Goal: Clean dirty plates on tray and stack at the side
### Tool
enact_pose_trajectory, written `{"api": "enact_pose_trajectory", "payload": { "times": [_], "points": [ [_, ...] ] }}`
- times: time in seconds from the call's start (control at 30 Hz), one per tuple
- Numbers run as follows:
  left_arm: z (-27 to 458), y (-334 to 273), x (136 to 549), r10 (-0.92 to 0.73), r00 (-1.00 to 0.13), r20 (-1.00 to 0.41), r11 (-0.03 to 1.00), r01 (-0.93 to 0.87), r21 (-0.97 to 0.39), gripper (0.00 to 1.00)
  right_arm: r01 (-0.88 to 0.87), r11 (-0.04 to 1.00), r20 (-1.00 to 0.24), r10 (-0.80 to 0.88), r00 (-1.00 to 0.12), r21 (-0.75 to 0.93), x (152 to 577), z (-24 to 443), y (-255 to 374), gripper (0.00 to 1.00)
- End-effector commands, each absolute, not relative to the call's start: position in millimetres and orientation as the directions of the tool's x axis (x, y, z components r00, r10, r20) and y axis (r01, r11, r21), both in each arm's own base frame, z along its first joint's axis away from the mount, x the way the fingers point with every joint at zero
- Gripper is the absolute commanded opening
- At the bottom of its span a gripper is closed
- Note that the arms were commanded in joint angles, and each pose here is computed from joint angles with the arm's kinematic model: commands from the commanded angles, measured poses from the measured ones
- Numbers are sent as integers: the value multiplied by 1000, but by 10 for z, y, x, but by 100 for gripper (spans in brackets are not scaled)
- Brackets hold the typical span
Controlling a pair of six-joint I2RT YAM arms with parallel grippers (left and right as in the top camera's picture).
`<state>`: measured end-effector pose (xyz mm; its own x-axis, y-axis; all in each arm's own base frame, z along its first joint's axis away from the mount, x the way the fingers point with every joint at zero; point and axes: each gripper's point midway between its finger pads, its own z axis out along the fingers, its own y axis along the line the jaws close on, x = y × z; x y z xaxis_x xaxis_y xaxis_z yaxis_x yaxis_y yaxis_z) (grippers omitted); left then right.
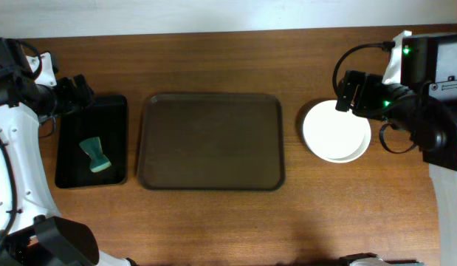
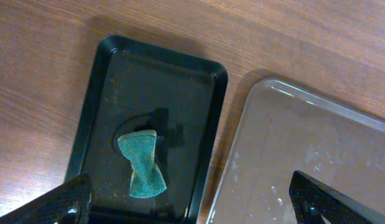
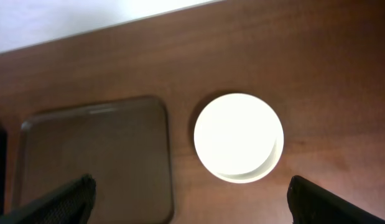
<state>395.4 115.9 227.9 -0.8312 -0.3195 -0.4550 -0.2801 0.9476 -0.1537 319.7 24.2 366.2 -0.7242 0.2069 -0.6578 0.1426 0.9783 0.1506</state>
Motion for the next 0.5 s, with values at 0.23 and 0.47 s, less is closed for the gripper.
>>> {"api": "enact_pose_trajectory", "payload": {
  "times": [0.23,0.47],
  "points": [
    [2275,1142,3967,-313,-834,-454,950,-269,-160,99,30,994,-833,106,-543,107,3317,3755,262,99],
    [2275,1142,3967,-313,-834,-454,950,-269,-160,99,3,989,-916,135,-379,145,2733,3235,156,98]
  ]
}}
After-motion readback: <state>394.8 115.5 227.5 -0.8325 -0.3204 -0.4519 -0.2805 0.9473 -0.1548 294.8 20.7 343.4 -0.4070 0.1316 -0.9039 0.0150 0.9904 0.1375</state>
